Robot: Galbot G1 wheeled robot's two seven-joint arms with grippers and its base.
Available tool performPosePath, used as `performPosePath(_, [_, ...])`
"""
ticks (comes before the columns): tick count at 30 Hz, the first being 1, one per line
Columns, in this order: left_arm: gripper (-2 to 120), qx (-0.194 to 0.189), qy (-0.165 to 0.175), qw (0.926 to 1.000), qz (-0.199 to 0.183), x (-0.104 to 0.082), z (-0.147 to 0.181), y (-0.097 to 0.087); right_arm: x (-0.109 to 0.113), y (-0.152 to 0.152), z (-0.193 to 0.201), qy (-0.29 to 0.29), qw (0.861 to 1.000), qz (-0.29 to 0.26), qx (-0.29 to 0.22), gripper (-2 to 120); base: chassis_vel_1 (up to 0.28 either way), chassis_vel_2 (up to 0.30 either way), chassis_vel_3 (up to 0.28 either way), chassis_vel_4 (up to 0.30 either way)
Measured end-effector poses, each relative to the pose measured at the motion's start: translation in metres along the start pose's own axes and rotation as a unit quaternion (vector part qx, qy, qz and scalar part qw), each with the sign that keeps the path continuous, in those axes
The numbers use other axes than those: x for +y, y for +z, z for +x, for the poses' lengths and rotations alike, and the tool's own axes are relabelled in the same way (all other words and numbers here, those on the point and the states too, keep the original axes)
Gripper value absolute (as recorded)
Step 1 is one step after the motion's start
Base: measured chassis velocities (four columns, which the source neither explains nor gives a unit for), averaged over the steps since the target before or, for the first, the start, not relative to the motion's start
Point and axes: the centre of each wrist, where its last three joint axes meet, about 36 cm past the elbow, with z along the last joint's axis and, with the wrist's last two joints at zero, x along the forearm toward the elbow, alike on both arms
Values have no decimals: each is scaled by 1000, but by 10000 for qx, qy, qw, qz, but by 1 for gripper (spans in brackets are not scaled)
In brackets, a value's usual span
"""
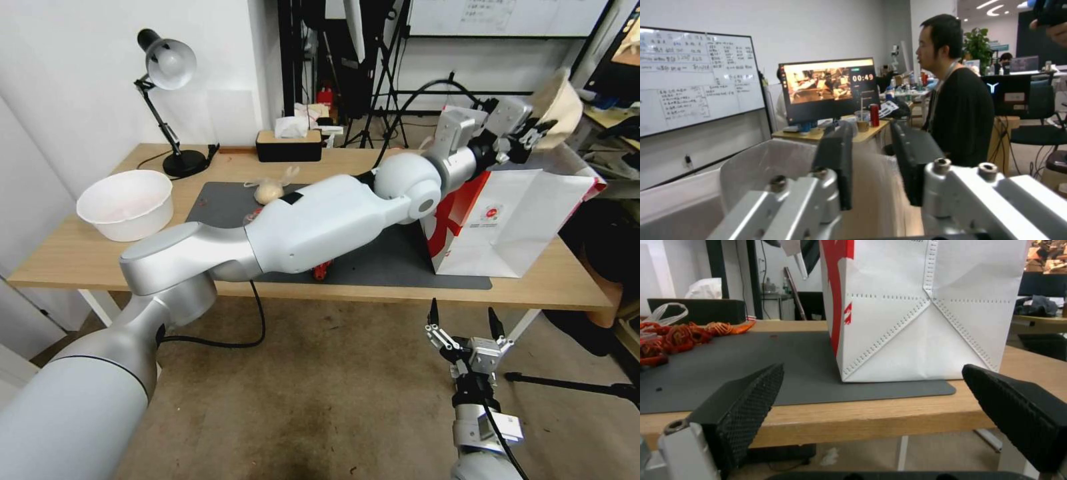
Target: Pick up the trash from the table and place it into the takeout bag.
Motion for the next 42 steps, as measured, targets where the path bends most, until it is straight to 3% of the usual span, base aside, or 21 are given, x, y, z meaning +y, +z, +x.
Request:
performPosePath(2, [36,-8,-89,10000,-40,4,3,2,0,0,0,-4,10000,4,-5,100,0,0,0,0])
performPosePath(4, [40,-19,-114,9999,-49,6,4,1,0,0,0,-4,10000,5,-5,100,0,0,0,0])
performPosePath(9, [60,-314,-470,9983,-142,26,21,-17,-1,-2,-1,-14,10000,4,-33,100,0,0,0,0])
performPosePath(11, [62,-364,-536,9977,-172,31,27,-21,-1,-2,-2,-17,10000,6,-36,100,0,0,0,0])
performPosePath(14, [78,-545,-843,9945,-284,57,60,-38,0,-2,-3,-28,10000,0,-47,100,0,0,0,0])
performPosePath(15, [78,-545,-843,9945,-284,57,60,-38,0,-2,-3,-28,10000,0,-47,100,0,0,0,0])
performPosePath(16, [85,-564,-994,9929,-320,69,77,-42,0,-2,-3,-32,10000,-2,-48,100,0,0,0,0])
performPosePath(19, [87,-568,-1039,9924,-328,72,82,-42,1,-2,-3,-34,10000,-4,-49,100,0,0,0,0])
performPosePath(20, [97,-562,-1173,9909,-349,83,98,-43,1,-2,-3,-39,10000,-5,-48,100,0,0,0,0])
performPosePath(36, [100,-440,-1832,9810,-453,122,177,-32,2,-1,-1,-71,10000,3,-15,100,0,0,0,0])
performPosePath(42, [100,-302,-2285,9718,-499,133,240,-16,1,-3,1,-88,10000,16,-16,100,0,0,0,0])
